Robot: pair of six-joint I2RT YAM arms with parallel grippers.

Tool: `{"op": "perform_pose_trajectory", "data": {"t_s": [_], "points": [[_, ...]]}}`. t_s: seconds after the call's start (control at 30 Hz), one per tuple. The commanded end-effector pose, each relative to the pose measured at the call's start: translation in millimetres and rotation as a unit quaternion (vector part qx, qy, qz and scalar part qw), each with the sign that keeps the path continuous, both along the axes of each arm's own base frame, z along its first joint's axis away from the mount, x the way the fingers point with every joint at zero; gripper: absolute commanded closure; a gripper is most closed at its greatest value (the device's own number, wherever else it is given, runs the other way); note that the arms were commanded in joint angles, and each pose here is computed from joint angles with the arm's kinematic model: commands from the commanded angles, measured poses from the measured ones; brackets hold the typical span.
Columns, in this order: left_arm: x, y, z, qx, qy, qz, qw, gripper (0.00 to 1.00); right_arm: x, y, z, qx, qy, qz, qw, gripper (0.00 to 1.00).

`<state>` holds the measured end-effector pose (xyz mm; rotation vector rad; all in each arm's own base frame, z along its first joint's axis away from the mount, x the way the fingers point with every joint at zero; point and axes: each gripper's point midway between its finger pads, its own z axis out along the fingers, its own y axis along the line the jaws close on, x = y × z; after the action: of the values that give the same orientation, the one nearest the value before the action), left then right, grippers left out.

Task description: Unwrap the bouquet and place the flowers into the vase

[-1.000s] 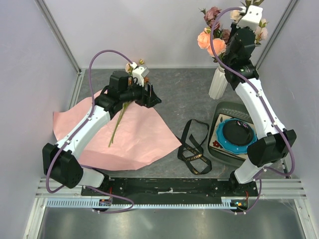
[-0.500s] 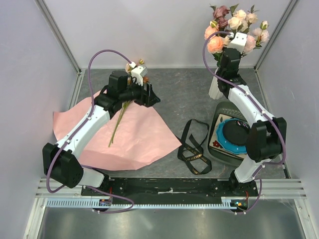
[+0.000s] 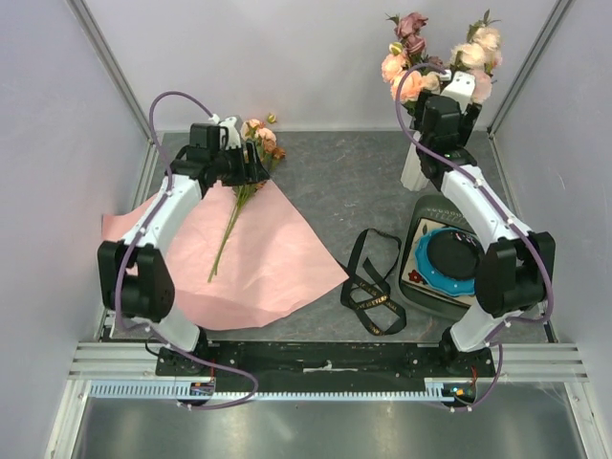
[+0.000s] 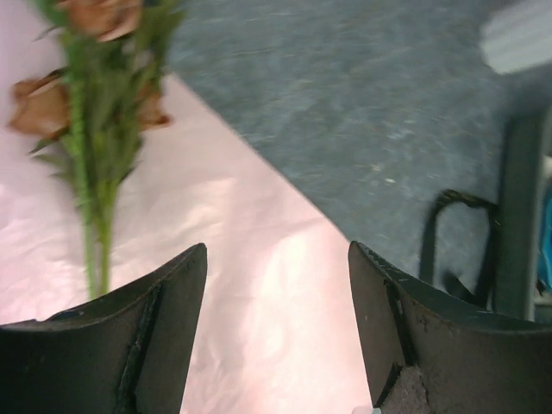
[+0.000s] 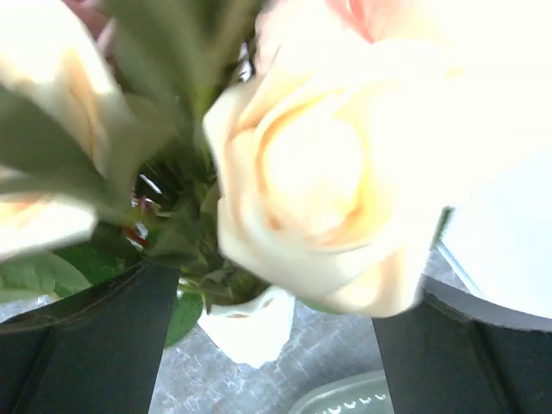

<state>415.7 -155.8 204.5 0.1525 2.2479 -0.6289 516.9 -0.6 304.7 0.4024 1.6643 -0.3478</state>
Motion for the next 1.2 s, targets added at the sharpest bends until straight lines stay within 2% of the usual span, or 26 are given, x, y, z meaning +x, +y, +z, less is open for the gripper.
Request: {"op": "perform_pose_trajectory", "data": {"t_s": [0.0, 0.03, 0.17, 0.3, 0.47, 0.7, 0.8, 1.07, 1.17], "points": [[20, 49, -32, 0.026, 0.079, 0.095, 0.992, 0.28, -38, -6, 47, 0.046, -0.029, -0.006, 0.999, 0.05], [23, 60, -39, 0.034, 0.091, 0.109, 0.989, 0.28, -43, -5, 49, 0.051, -0.030, -0.005, 0.998, 0.02], [32, 80, -70, 0.055, 0.131, 0.131, 0.981, 0.33, -66, 0, 44, 0.079, -0.022, 0.016, 0.997, 0.02], [36, 91, -105, 0.094, 0.167, 0.139, 0.972, 0.45, -87, 17, 48, 0.093, -0.027, 0.062, 0.993, 0.02], [37, 96, -126, 0.113, 0.186, 0.137, 0.966, 0.58, -104, 52, 48, 0.093, -0.017, 0.124, 0.988, 0.02], [35, 101, -147, 0.133, 0.208, 0.139, 0.959, 0.68, -127, 126, 40, 0.080, 0.000, 0.226, 0.971, 0.02], [35, 103, -148, 0.136, 0.209, 0.141, 0.958, 0.71, -132, 146, 32, 0.087, 0.009, 0.256, 0.963, 0.03], [36, 107, -161, 0.152, 0.220, 0.144, 0.953, 0.72, -142, 185, 20, 0.091, 0.028, 0.303, 0.948, 0.04], [34, 108, -167, 0.155, 0.230, 0.142, 0.950, 0.80, -144, 199, 15, 0.088, 0.035, 0.314, 0.945, 0.04]]}}
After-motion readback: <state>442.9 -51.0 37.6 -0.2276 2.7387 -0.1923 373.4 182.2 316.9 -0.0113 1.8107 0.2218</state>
